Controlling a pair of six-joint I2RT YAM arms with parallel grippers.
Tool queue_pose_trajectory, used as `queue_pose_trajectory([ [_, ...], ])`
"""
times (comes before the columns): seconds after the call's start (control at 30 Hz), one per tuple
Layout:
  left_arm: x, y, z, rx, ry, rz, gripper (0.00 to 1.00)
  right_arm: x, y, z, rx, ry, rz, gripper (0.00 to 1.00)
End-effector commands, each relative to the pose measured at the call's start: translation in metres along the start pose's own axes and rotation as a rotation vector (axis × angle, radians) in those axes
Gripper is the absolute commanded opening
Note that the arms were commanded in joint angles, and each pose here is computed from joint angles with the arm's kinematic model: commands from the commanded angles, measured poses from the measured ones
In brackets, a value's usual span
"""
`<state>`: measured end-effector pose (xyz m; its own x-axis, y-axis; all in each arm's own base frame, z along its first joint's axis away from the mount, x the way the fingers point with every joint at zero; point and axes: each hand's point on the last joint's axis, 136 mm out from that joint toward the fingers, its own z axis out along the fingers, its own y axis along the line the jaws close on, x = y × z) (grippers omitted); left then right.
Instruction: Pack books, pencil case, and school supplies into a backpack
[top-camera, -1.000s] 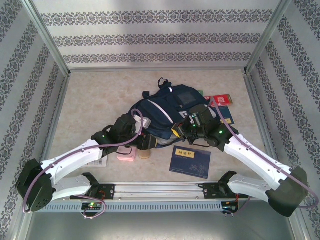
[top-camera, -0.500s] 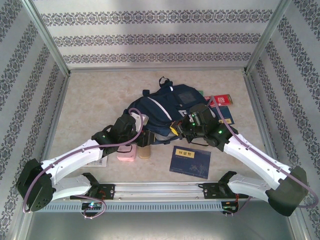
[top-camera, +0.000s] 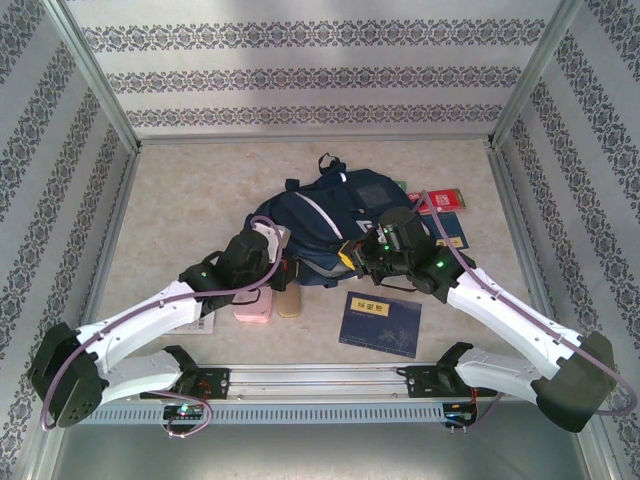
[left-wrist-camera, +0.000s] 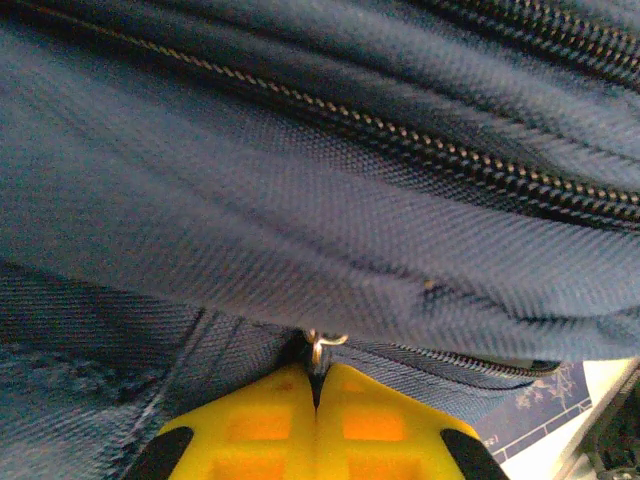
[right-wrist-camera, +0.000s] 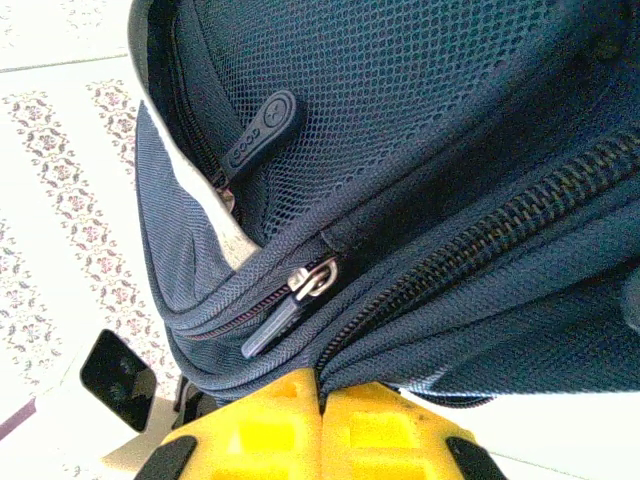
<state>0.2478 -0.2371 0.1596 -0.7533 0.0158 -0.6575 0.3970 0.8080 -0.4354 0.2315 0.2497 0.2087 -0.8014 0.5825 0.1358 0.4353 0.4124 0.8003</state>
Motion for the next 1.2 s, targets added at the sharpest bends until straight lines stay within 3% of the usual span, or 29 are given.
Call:
queue_pose_trajectory([
  [0.0, 0.005, 0.019, -0.006, -0.077, -0.009, 0.023, 0.06, 0.012, 0.034, -0.014, -0.128, 0.047, -0.05, 0.0],
  [0.27, -0.007, -0.014, -0.028, 0.132, -0.149, 0.054, 0.05, 0.01, 0.031, -0.012, -0.108, 0.051, -0.086, 0.0],
  [0.67, 0.011, 0.014, -0.022, -0.039, -0.018, 0.071, 0.0, 0.005, 0.022, -0.013, -0.059, 0.024, -0.151, 0.0],
  [0.87, 0.014, 0.008, -0.024, -0.025, 0.04, 0.085, 0.0, 0.003, 0.01, -0.013, -0.007, 0.012, -0.187, 0.0],
  [0.93, 0.014, 0.0, -0.024, 0.024, 0.042, 0.06, 0.07, 0.004, 0.01, -0.011, -0.019, 0.022, -0.179, 0.0],
  [1.07, 0.01, -0.008, -0.028, 0.077, -0.009, -0.045, 0.44, 0.007, 0.015, -0.01, -0.042, 0.033, -0.163, 0.0],
  [1.17, 0.009, -0.01, -0.027, 0.11, -0.037, -0.123, 0.51, 0.009, 0.02, -0.012, -0.054, 0.038, -0.16, 0.0],
])
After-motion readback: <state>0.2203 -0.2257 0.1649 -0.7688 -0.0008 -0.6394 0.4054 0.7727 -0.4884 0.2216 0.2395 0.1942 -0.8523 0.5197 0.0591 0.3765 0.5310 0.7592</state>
